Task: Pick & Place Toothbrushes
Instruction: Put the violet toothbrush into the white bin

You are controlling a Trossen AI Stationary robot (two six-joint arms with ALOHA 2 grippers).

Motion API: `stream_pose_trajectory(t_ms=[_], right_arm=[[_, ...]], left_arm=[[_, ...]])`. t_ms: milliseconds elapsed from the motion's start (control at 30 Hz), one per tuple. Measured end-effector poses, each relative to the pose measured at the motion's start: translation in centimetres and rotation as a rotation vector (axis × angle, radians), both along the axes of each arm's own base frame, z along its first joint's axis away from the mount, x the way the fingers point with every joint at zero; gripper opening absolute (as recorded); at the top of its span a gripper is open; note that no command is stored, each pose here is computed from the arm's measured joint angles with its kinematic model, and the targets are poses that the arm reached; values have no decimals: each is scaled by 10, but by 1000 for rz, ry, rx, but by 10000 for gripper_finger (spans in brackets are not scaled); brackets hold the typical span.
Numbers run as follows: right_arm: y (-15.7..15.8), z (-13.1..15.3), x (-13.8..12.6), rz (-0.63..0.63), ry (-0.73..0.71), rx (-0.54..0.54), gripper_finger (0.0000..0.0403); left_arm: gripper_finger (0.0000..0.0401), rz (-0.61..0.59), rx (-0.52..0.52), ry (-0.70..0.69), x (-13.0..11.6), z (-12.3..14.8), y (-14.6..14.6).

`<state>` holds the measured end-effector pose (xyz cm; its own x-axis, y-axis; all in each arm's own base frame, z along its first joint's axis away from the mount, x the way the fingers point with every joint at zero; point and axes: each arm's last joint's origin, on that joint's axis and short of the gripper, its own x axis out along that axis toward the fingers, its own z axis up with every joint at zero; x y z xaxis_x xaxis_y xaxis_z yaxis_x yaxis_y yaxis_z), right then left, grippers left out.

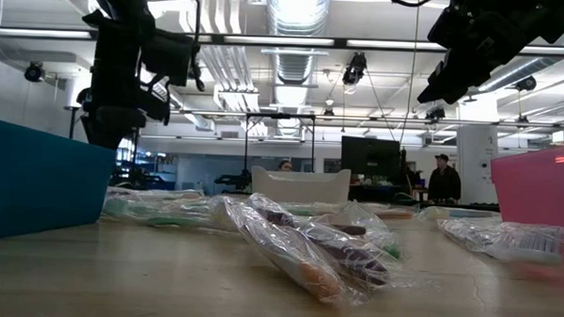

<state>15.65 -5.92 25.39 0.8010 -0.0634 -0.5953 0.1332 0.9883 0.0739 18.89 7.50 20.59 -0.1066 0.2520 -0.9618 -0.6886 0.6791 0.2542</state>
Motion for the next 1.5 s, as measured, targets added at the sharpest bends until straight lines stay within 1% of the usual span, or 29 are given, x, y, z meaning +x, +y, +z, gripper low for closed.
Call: stream_pose_trajectory(t_ms=[100, 200, 400, 667, 833, 1167, 1267, 1367, 1500], right_arm=[[0, 0, 0, -2, 0, 2, 8], [0, 0, 0, -2, 0, 2, 8], [0, 0, 0, 0, 0, 0, 8], [0, 0, 0, -1, 0, 1, 8], [0, 0, 0, -1, 0, 2, 8], [0, 0, 0, -1, 0, 2, 8], [0, 0, 0, -1, 0, 2, 8], [0, 0, 0, 0, 0, 0, 8], [0, 0, 0, 0, 0, 0, 8]], left_arm=[[181, 0, 46, 40, -3, 1, 1], [181, -18, 46, 44, -3, 1, 1], [181, -79, 7, 32, -2, 1, 4], [181, -114, -24, -7, 0, 0, 9], [181, -154, -73, -19, 0, 0, 8], [181, -134, -79, -18, -4, 0, 18], [181, -108, -82, -22, -7, 0, 23], [181, -83, -117, -46, -8, 0, 25], [181, -82, -145, -66, -7, 0, 24]])
